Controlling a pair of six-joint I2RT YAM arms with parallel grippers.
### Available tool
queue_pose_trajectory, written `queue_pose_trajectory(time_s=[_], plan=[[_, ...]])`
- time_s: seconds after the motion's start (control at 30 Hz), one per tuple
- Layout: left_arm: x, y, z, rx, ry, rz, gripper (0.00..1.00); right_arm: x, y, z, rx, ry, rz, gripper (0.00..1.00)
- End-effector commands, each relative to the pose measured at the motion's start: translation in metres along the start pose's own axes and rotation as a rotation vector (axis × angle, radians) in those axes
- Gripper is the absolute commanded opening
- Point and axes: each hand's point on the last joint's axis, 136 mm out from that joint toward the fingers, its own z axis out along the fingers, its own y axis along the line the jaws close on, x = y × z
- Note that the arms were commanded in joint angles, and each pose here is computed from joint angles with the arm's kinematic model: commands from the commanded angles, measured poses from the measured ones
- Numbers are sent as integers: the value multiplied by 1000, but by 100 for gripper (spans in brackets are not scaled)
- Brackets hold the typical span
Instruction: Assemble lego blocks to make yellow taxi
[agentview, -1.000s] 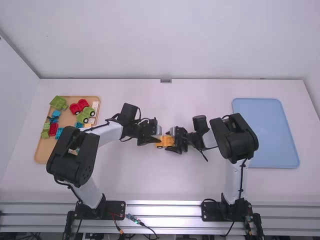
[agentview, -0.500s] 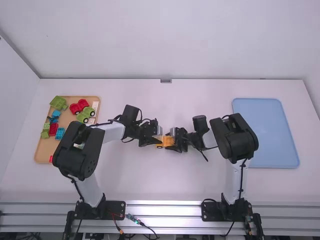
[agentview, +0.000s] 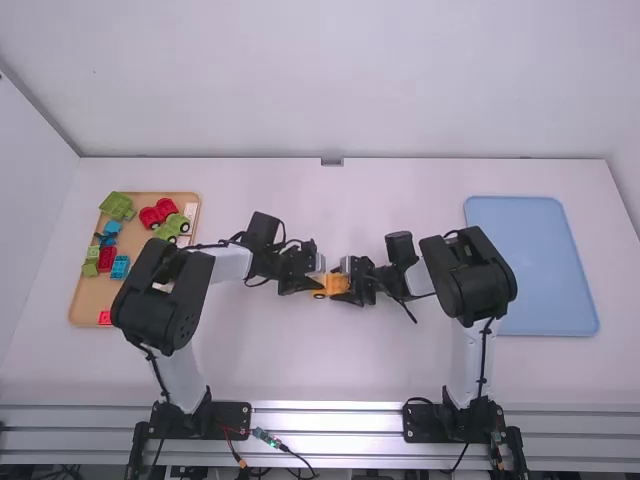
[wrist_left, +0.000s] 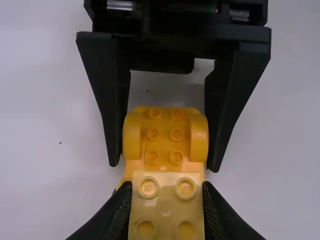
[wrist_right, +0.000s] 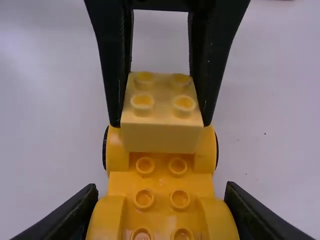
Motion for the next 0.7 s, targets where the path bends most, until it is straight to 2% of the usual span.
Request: queue_pose_trajectory(time_s=[0.0, 0.67], plan=[[6, -5, 4, 9, 26, -17, 2, 5, 5, 2, -14, 4, 17, 59], [10, -5, 10, 13, 27, -12, 2, 1, 10, 5, -36, -15, 9, 59]])
